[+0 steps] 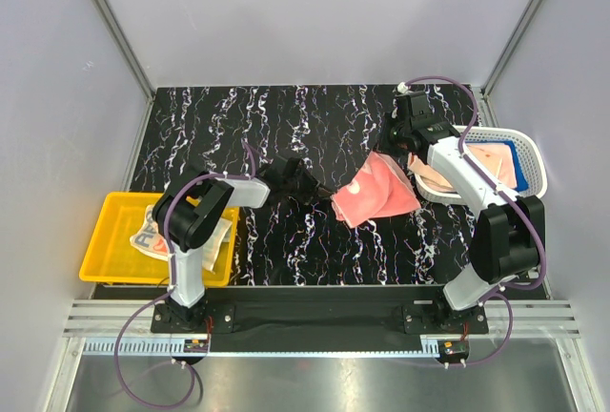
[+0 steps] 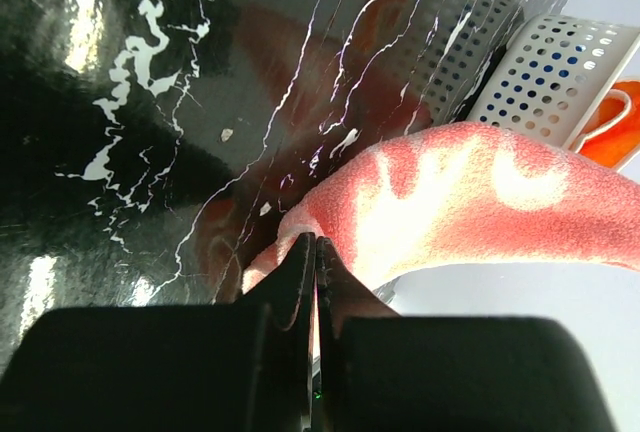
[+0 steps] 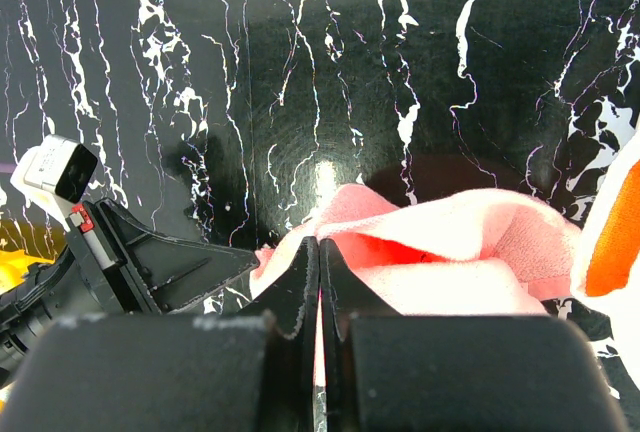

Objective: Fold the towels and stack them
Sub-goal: Fold the towel

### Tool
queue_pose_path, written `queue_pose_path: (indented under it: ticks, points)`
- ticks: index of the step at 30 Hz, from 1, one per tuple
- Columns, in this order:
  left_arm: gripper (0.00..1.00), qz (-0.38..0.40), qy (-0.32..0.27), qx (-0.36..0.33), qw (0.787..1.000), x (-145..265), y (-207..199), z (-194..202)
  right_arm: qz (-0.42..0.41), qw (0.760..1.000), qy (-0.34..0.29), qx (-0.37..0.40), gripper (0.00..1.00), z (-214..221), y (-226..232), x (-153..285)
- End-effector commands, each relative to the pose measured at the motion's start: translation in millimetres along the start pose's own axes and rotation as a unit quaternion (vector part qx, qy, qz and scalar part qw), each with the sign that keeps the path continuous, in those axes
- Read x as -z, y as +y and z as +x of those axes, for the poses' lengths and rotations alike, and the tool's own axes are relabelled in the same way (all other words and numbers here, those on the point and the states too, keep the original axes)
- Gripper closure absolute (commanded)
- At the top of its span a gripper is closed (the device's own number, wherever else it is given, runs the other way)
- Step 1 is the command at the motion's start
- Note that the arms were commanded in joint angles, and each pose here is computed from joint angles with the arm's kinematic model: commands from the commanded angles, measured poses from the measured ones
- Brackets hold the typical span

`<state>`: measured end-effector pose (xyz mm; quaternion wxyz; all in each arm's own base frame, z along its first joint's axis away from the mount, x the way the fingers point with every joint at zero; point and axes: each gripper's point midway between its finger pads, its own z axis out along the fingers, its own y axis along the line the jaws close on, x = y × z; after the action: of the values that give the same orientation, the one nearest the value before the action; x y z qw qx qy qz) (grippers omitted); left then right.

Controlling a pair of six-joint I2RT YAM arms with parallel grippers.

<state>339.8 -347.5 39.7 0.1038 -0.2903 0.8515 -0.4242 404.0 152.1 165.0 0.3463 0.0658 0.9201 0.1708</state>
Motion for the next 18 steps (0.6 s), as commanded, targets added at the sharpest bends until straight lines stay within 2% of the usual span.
queue_pose_path:
  ticks: [1,7,13,18]
  points:
    - [1.00,0.019,-0.020,-0.025,0.999,1.1,-16.4,-5.8,-0.016,0.999,-0.043,-0.002,1.00,-23.1,9.3,18.0]
    - [1.00,0.000,-0.025,-0.039,0.999,13.4,-11.5,-3.8,-0.016,0.999,-0.046,-0.002,1.00,-24.5,10.1,22.1]
    - [1.00,0.000,-0.060,-0.056,0.997,37.0,-18.2,-11.1,-0.023,0.998,-0.057,-0.001,1.00,-28.8,13.4,34.7]
    - [1.00,-0.012,-0.095,-0.112,0.989,66.1,-30.8,-17.3,-0.048,0.996,-0.076,0.014,1.00,-32.8,22.5,60.1]
